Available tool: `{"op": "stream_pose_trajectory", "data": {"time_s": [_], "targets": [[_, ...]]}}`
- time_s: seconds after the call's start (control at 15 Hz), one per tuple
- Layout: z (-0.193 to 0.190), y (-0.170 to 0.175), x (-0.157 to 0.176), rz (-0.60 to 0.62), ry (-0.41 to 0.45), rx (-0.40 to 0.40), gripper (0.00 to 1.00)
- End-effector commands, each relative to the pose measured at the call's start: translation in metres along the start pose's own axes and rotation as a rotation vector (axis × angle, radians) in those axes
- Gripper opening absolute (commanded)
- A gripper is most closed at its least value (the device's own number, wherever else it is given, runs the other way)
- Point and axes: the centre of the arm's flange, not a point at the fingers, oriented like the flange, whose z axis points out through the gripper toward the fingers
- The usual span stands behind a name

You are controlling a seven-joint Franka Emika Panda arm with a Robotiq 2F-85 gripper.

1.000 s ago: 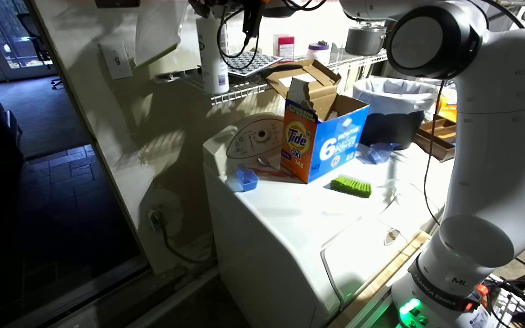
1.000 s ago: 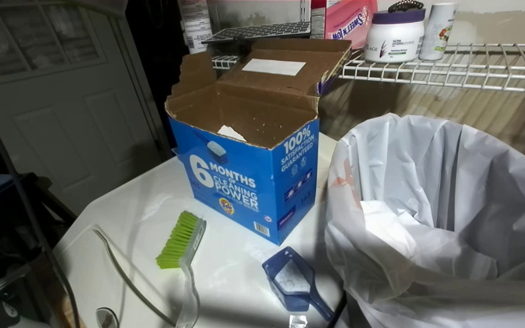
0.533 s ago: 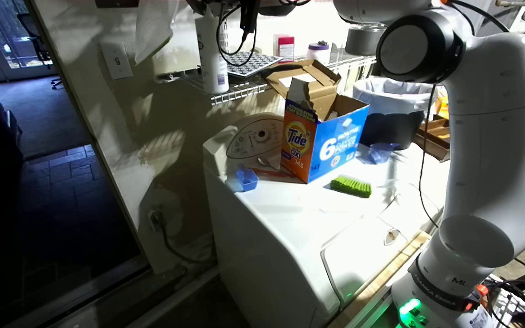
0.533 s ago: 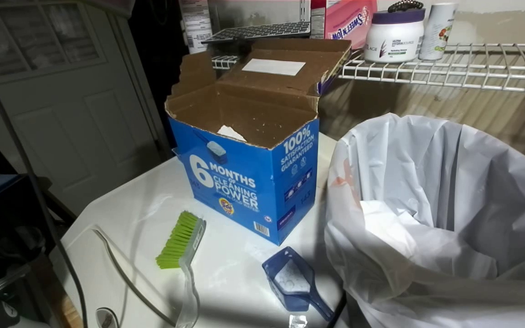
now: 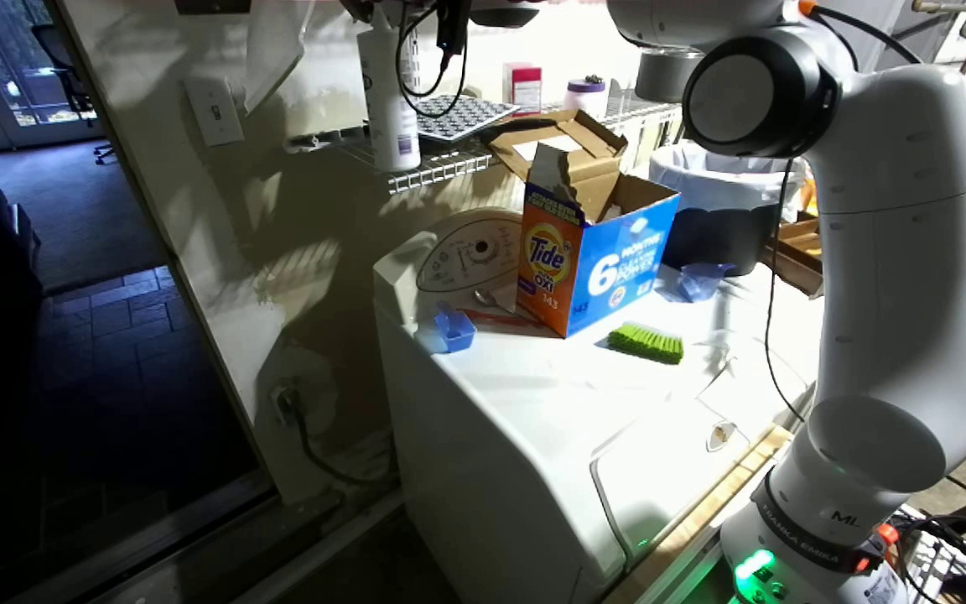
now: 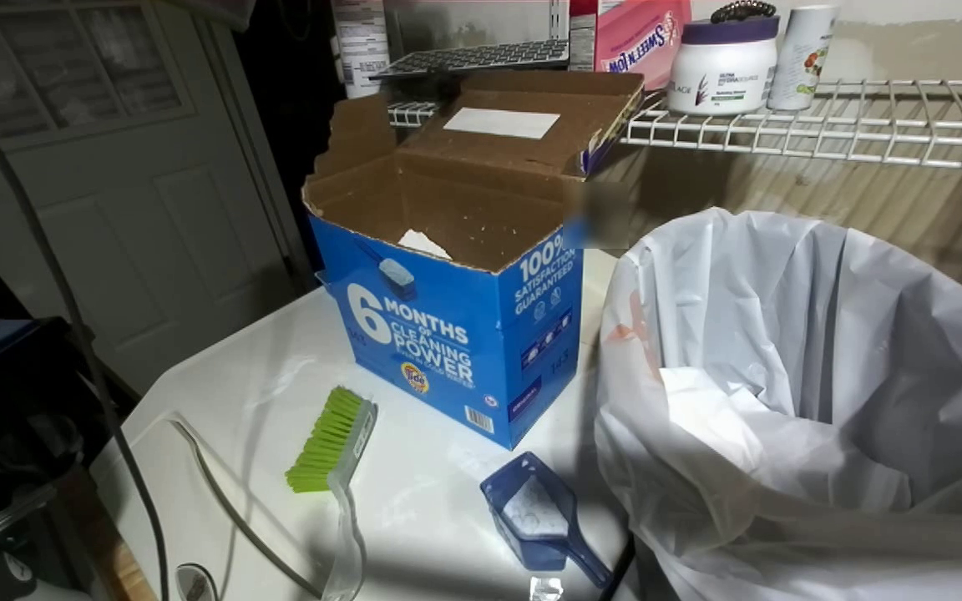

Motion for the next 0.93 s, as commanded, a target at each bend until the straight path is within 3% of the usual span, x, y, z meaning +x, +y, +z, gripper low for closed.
{"op": "stream_pose_trajectory", "data": {"time_s": [0.0,0.87], "targets": [[-0.001,-0.007,0.017,0.021,0.02,0.008,0.02],[-0.018,-0.013,0.004,0.07,0.061,0.004,0.02]]}}
